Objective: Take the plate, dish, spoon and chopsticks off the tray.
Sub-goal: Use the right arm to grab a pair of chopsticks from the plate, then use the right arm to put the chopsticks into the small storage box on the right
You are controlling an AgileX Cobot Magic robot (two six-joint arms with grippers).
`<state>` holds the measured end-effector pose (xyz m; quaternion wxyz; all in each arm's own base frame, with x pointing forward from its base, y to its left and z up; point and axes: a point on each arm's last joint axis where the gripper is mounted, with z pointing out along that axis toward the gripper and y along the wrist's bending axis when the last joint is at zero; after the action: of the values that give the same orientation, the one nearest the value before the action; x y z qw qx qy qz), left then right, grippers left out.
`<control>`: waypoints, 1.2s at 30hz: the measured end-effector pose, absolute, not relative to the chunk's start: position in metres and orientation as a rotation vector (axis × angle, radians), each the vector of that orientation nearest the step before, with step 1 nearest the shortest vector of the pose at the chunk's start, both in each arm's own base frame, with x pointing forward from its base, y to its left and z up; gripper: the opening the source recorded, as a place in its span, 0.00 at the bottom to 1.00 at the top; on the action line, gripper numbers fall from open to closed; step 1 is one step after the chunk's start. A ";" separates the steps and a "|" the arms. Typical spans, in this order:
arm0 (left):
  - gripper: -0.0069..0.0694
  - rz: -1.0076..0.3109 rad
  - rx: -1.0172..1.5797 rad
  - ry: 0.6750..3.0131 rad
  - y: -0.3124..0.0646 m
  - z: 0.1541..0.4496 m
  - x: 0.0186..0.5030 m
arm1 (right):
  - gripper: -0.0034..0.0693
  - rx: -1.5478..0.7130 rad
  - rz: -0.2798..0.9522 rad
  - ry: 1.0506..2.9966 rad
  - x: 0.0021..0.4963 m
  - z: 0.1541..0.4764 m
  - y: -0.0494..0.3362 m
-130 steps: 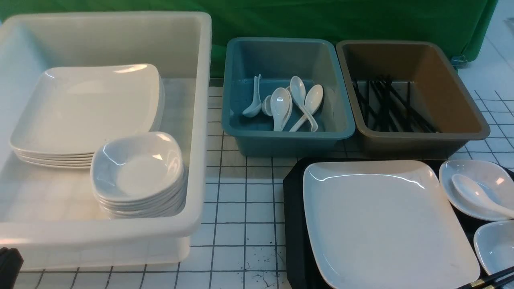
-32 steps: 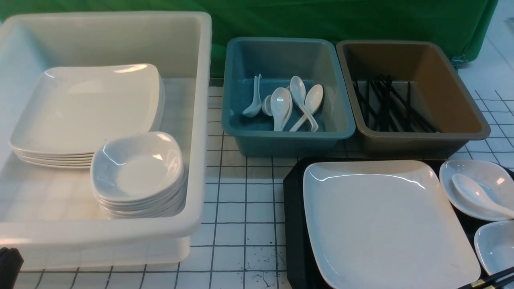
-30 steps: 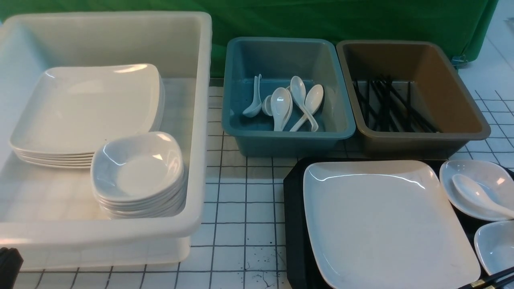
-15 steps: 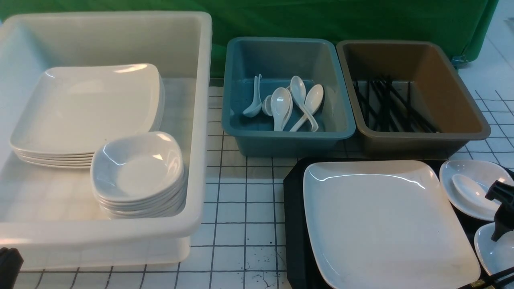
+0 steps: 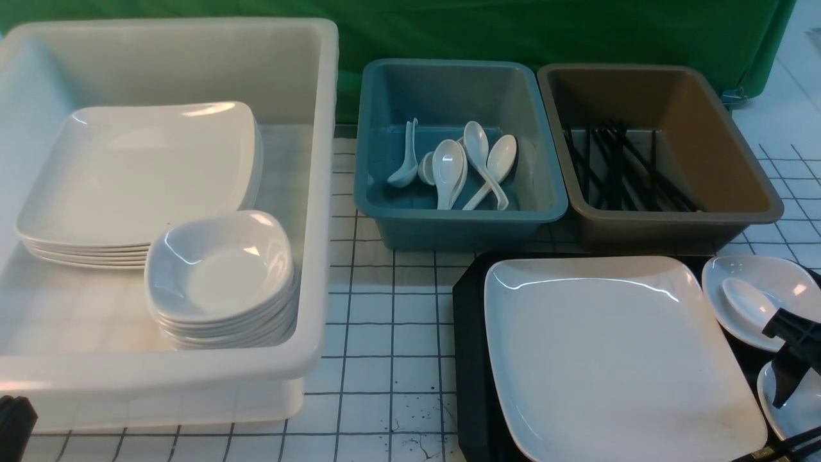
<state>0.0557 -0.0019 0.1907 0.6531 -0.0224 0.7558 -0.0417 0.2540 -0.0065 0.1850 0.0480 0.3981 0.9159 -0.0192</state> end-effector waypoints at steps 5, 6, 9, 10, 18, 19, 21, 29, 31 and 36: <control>0.10 -0.095 -0.051 1.715 -0.002 0.191 0.056 | 0.78 1.217 -0.058 2.786 0.257 0.181 -0.007; 0.10 -0.095 -0.051 1.715 -0.002 0.191 0.056 | 0.78 1.216 -0.057 2.785 0.258 0.178 -0.007; 0.10 -0.095 -0.051 1.715 -0.002 0.191 0.056 | 0.78 1.212 -0.069 2.792 0.260 0.174 -0.007; 0.10 -0.095 -0.051 1.715 -0.002 0.191 0.056 | 0.78 1.212 -0.072 2.794 0.261 0.173 -0.007; 0.10 -0.095 -0.051 1.715 -0.002 0.191 0.056 | 0.64 1.198 -0.095 2.808 0.262 0.168 -0.008; 0.10 -0.095 -0.051 1.715 -0.002 0.191 0.056 | 0.63 1.198 -0.095 2.808 0.262 0.168 -0.008; 0.10 -0.095 -0.051 1.715 -0.002 0.191 0.056 | 0.48 1.188 -0.096 2.812 0.262 0.168 -0.008; 0.10 -0.090 -0.047 1.715 -0.002 0.191 0.056 | 0.20 1.187 -0.160 2.883 0.252 0.174 -0.009; 0.10 -0.090 -0.047 1.715 -0.002 0.191 0.056 | 0.20 1.181 -0.171 2.880 0.248 0.182 -0.010; 0.10 -0.090 -0.047 1.715 -0.002 0.191 0.056 | 0.20 1.136 -0.157 2.800 0.235 0.212 -0.012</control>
<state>0.0557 -0.0018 0.1907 0.6532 -0.0208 0.7558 -0.0395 0.2354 -0.0125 0.2117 0.0576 0.3748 0.9238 -0.0519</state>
